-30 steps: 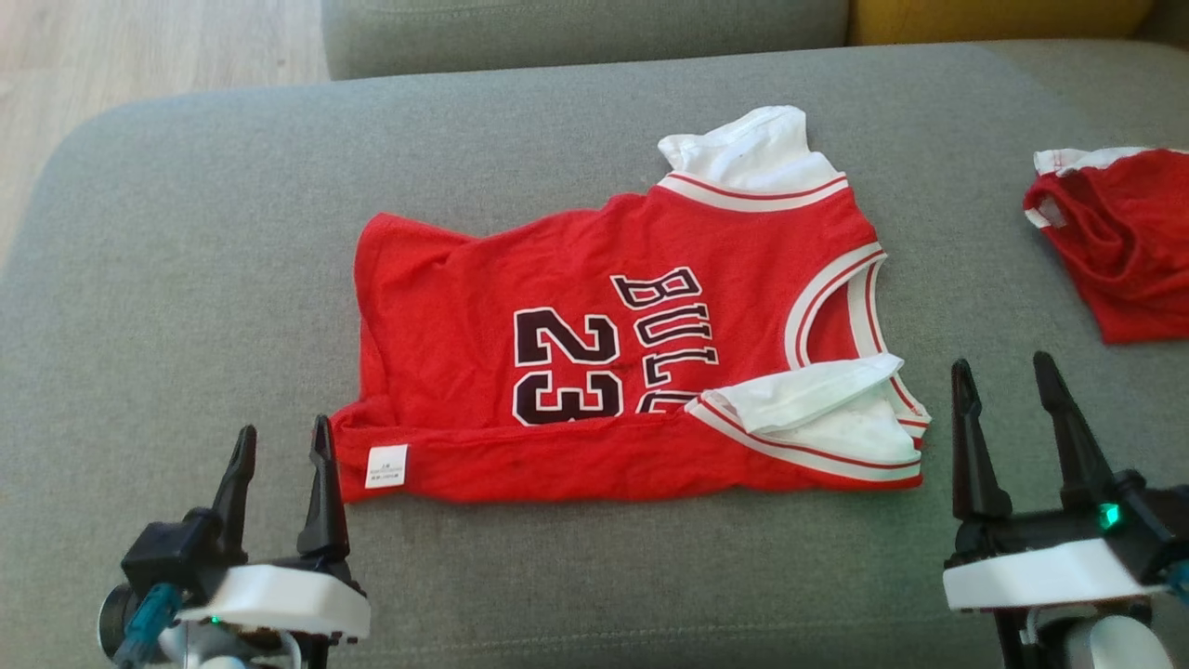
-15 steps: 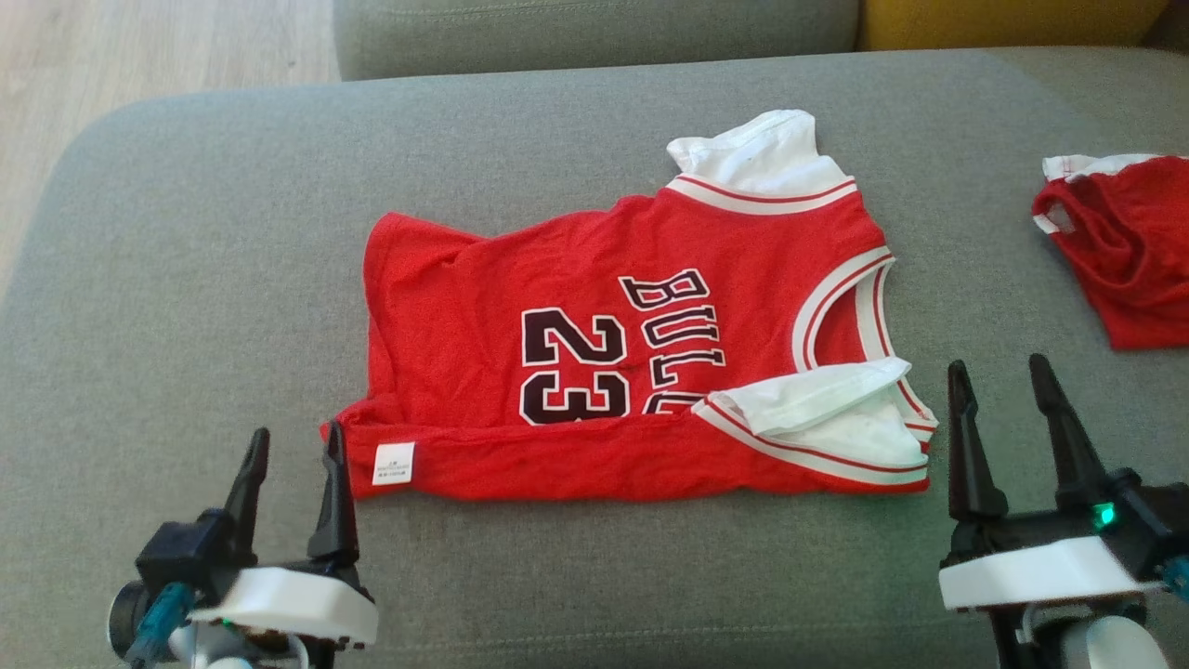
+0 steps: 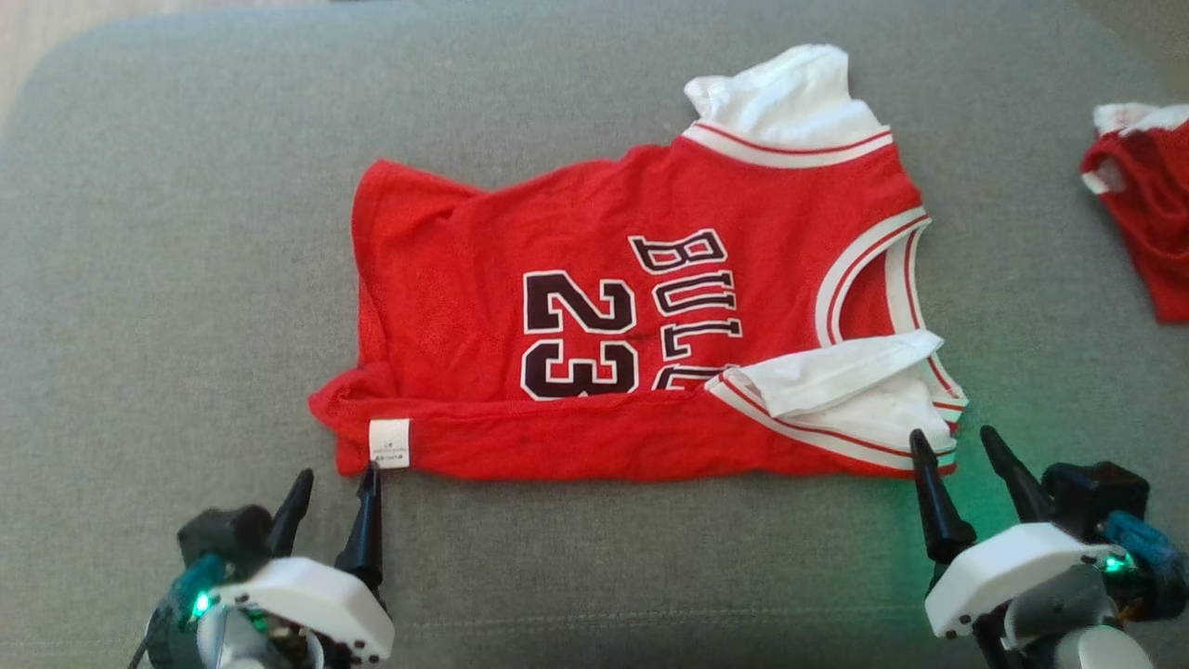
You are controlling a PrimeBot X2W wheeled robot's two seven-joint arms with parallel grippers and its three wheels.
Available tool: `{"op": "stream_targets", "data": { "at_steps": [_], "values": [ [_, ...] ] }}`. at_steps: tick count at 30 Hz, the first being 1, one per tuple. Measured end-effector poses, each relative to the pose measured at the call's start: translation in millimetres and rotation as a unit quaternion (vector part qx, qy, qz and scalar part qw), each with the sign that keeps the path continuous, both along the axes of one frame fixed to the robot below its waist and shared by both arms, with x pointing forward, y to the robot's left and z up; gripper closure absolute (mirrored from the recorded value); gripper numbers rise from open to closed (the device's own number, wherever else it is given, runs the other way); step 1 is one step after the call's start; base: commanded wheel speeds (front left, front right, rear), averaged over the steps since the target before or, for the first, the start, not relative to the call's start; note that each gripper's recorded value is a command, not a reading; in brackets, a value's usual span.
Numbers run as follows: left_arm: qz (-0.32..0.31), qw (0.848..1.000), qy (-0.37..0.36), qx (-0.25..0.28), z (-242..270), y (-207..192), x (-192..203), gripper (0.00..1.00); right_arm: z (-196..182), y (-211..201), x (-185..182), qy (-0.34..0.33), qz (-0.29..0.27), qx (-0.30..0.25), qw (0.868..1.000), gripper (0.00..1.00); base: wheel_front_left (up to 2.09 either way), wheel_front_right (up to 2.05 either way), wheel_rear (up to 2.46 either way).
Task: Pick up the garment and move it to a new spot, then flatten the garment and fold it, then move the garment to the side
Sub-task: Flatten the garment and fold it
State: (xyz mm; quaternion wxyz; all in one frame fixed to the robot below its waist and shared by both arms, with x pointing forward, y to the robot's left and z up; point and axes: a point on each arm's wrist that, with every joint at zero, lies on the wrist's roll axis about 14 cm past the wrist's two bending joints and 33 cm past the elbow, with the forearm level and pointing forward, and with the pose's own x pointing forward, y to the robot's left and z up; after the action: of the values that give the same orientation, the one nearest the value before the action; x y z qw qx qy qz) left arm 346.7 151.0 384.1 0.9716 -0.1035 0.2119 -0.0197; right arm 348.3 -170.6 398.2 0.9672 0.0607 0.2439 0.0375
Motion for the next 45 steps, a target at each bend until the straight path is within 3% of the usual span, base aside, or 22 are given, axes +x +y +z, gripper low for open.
{"op": "stream_targets", "data": {
  "at_steps": [13,14,15,16,17,18,33,45],
  "values": [
    [-0.027,0.999,0.041,-0.019,-24.6,-9.4,22.1,0.0,-35.1,-1.3,-0.7,0.075,-0.001,0.002,0.997,0.0,0.0,0.0,0.0],
    [-0.028,0.999,0.042,-0.018,-25.3,-8.9,23.2,0.1,-36.3,-1.3,0.1,0.077,-0.001,0.002,0.997,0.0,0.0,0.0,0.0],
    [-0.028,0.999,0.042,-0.018,-25.3,-8.9,23.2,0.52,-36.3,-1.3,0.1,0.077,-0.001,0.002,0.997,0.0,0.0,0.0,0.0],
    [-0.031,0.999,0.04,-0.019,-25.0,-9.4,24.9,0.91,-37.4,-0.8,0.6,0.078,-0.001,0.005,0.997,0.18,0.0,0.0,0.0],
    [-0.031,0.998,0.041,-0.021,-25.3,-8.7,26.0,1.0,-38.7,-0.1,0.7,0.081,-0.002,0.009,0.997,0.65,0.0,0.0,0.0],
    [-0.033,0.998,0.042,-0.022,-26.3,-8.2,26.2,1.0,-39.7,0.6,1.4,0.083,-0.001,0.01,0.997,1.0,0.0,0.0,0.0],
    [-0.039,0.999,-0.002,-0.016,-0.3,-1.9,28.5,1.0,-11.8,-5.3,12.7,0.025,-0.021,0.03,0.999,1.0,0.0,0.0,0.0],
    [-0.026,0.999,0.039,-0.023,3.2,1.0,-20.6,1.0,-15.8,-17.1,-39.2,0.064,-0.043,0.04,0.996,1.0,0.0,0.0,0.0]
  ]
}}
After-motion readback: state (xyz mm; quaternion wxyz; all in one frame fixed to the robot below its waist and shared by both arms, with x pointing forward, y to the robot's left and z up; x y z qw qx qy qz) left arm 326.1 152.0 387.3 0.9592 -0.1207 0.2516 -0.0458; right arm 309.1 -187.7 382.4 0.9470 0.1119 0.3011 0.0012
